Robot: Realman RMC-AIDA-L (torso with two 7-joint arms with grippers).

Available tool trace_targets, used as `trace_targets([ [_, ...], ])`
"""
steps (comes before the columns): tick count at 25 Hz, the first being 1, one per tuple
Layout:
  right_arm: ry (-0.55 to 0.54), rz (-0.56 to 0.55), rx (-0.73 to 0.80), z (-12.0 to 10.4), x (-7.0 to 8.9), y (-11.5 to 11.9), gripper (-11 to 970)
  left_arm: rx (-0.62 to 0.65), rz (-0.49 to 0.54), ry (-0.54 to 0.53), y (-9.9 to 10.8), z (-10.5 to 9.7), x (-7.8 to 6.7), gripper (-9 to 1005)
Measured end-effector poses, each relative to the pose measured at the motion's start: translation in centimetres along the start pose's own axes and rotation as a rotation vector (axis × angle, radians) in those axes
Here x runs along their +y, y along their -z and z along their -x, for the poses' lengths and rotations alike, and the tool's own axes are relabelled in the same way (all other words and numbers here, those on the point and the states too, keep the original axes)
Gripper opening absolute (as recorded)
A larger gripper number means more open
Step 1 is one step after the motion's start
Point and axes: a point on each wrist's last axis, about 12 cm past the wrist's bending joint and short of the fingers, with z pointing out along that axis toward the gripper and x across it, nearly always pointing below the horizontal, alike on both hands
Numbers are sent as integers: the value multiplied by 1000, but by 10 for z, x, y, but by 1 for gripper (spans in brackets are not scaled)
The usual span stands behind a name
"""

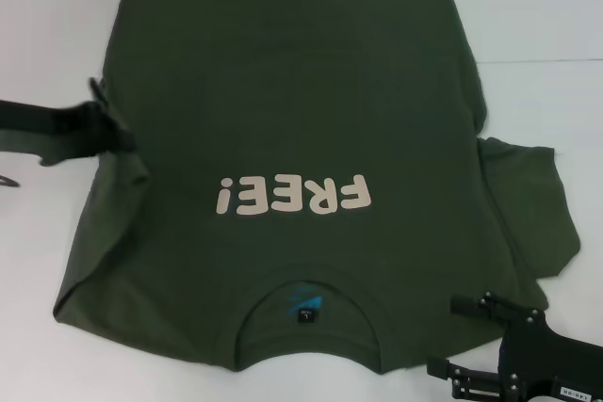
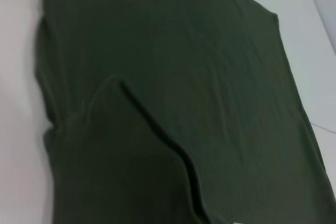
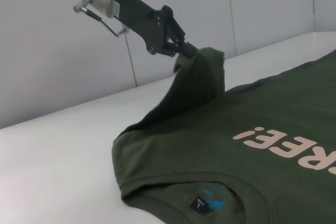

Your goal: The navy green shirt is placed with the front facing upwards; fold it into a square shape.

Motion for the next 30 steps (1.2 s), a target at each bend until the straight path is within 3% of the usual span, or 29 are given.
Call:
trace_targets([
  [8,-1,1,-1,0,0,-1,930,21,-10,8,-34,-21,-6,40],
  [15,-1,1,0,0,0,-1,931,-35,-52,85,-44,-31,2,46],
  [21,-1,-1,1,0,0,-1,931,-106,-171,66,-44,-42,6,57],
  [27,0,1,-1,0,0,-1,931,-129,-215,103,-38,-50,14,285],
  [30,-6,2,-16,2,0,0,931,-98,-261,37,-29,-56,15,465],
])
